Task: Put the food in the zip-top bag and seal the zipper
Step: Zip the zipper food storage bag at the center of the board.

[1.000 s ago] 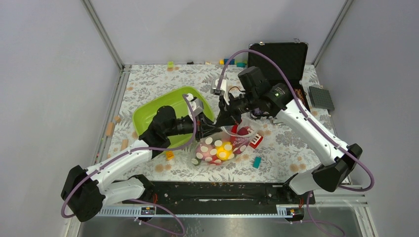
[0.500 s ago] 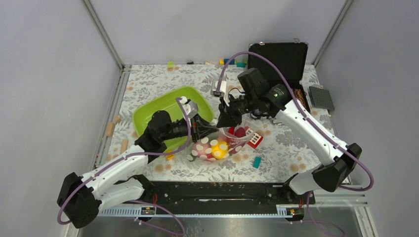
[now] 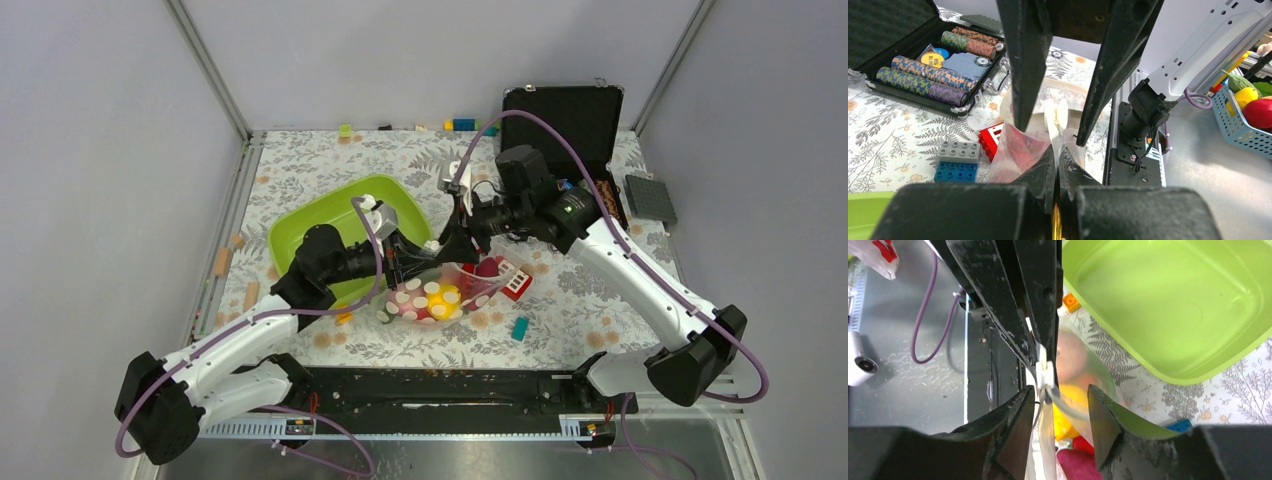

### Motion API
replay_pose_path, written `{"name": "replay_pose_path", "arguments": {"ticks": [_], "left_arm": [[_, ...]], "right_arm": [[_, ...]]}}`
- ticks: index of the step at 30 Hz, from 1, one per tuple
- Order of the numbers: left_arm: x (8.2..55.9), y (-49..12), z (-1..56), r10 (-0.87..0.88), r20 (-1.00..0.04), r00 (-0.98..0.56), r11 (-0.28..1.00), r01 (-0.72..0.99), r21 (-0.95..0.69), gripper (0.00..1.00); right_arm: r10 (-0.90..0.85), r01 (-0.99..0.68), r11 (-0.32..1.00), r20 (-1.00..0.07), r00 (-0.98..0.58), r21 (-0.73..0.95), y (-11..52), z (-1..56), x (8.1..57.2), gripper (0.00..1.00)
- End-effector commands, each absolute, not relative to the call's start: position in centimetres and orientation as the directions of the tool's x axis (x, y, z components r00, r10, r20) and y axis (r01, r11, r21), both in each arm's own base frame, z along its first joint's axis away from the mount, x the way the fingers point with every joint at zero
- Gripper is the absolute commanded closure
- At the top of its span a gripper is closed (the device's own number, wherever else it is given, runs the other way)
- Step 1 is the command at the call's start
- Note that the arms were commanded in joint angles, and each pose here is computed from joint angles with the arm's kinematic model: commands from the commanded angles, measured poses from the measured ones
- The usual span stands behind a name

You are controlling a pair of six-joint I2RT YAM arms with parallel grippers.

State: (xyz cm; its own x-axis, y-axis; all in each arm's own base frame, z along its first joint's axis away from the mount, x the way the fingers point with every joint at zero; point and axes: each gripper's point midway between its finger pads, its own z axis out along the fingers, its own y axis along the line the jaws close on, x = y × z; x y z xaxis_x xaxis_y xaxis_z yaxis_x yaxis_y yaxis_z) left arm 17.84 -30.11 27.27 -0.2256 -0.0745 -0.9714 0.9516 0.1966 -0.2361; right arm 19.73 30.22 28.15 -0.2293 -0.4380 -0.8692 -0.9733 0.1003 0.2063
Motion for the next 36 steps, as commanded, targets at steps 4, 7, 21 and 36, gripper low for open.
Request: {"name": "replay_pose_path", "arguments": {"ticks": [4, 7, 21, 36], "left_arm": [[17.6, -30.6, 30.7, -0.138, -0.979, -0.146, 0.135, 0.977, -0.165, 1.00], [17.5, -30.6, 30.8, -0.142, -0.980, -0.143, 0.131, 0.978, -0.162, 1.00], [17.7, -30.6, 31.2, -0.158, -0.977, -0.147, 0.137, 0.976, -0.169, 1.00], [17.4, -31.2, 32.0, -0.135, -0.979, -0.154, 0.091, 0.982, -0.167, 0.54]], "right_arm": [[-0.290, -0.979, 0.048, -0.935, -0.204, 0.199, 31.5, 32.6, 19.3, 0.50], [-0.290, -0.975, 0.050, -0.931, -0.222, 0.217, 31.6, 32.5, 19.3, 0.52], [-0.335, -0.958, 0.003, -0.902, -0.271, 0.287, 31.7, 31.5, 18.4, 0.71], [-0.339, -0.956, -0.024, -0.902, -0.267, 0.292, 31.2, 31.9, 17.3, 1.00]]}}
